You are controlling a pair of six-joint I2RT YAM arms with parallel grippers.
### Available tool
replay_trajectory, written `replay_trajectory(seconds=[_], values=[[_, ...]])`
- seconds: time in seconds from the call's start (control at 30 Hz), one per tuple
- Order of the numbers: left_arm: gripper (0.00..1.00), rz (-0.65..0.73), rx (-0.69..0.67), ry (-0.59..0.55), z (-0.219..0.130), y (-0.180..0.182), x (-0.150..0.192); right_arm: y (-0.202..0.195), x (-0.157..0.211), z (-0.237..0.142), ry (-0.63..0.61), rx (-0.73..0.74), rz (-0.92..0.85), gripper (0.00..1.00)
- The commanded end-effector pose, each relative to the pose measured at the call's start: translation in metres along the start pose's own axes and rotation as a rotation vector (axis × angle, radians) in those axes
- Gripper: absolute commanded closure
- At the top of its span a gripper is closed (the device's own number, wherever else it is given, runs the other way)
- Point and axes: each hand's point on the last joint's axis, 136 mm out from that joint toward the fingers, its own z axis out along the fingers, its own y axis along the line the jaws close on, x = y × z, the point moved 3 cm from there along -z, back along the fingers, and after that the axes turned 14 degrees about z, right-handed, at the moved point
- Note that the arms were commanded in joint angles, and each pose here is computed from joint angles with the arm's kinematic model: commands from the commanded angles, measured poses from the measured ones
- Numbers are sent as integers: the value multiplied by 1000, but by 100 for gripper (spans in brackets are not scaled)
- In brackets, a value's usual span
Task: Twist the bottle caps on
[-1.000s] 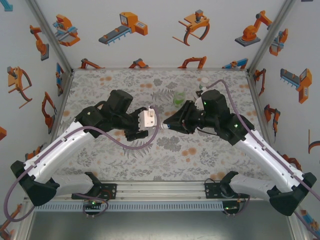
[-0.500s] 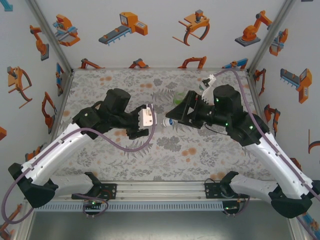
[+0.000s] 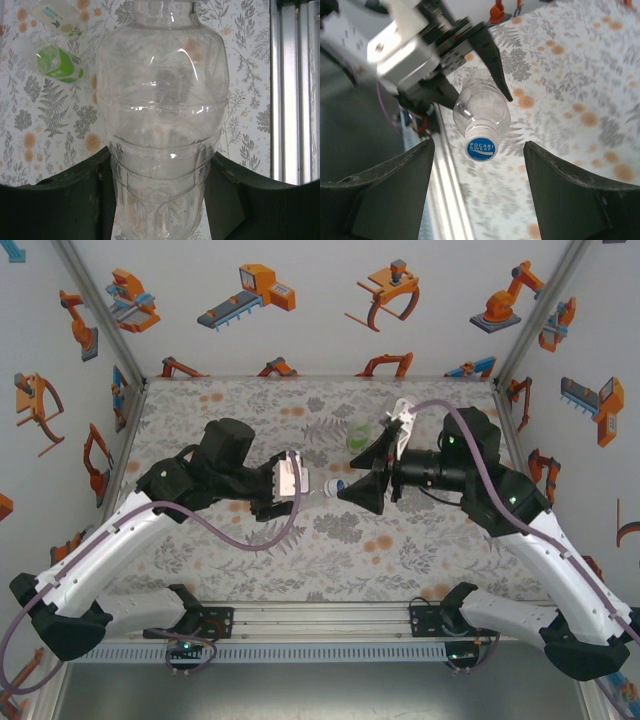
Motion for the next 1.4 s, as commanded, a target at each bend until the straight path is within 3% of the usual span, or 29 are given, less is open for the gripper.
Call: replay_trajectory(seconds=[0.0, 0.23, 0.47, 1.07, 1.37], values=[[100, 9, 11, -67, -7, -3, -14, 22, 2, -7, 4, -124, -391, 35], [99, 14, 25, -70, -9, -4, -16, 24, 9, -4, 18, -178, -601, 36], [99, 14, 27, -65, -8, -3, -16, 26, 16, 5, 26, -259, -586, 44], [99, 9, 29, -65, -7, -2, -17, 20, 24, 14, 41, -236, -565, 55], [99, 12, 24, -61, -7, 0, -17, 18, 26, 16, 46, -227, -518, 70]])
